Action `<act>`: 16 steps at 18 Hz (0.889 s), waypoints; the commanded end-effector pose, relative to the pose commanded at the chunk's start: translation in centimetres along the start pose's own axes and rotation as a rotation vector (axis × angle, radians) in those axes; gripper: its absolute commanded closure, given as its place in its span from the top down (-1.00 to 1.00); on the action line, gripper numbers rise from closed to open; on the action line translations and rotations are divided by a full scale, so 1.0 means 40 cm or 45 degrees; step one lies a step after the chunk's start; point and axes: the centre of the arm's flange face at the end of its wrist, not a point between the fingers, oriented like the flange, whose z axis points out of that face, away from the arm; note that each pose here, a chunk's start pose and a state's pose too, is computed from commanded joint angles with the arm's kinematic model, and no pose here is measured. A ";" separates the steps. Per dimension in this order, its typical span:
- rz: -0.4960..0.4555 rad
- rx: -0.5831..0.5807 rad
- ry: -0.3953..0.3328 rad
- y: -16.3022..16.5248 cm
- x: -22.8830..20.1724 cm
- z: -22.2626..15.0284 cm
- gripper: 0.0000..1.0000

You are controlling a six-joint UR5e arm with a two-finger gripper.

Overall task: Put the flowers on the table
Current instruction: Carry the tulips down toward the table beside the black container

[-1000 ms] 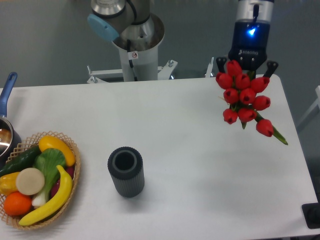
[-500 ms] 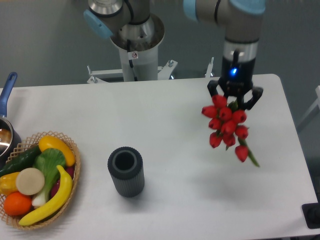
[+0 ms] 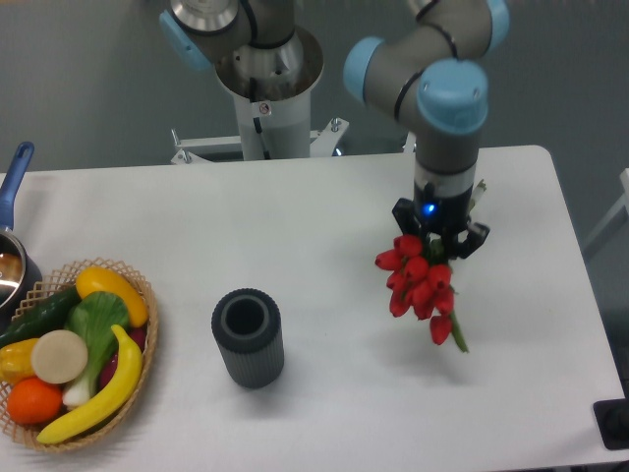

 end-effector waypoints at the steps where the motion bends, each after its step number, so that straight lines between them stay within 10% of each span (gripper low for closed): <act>1: 0.010 -0.005 0.012 -0.012 0.000 0.021 -0.19; 16: 0.040 -0.033 0.097 -0.048 0.009 0.141 0.10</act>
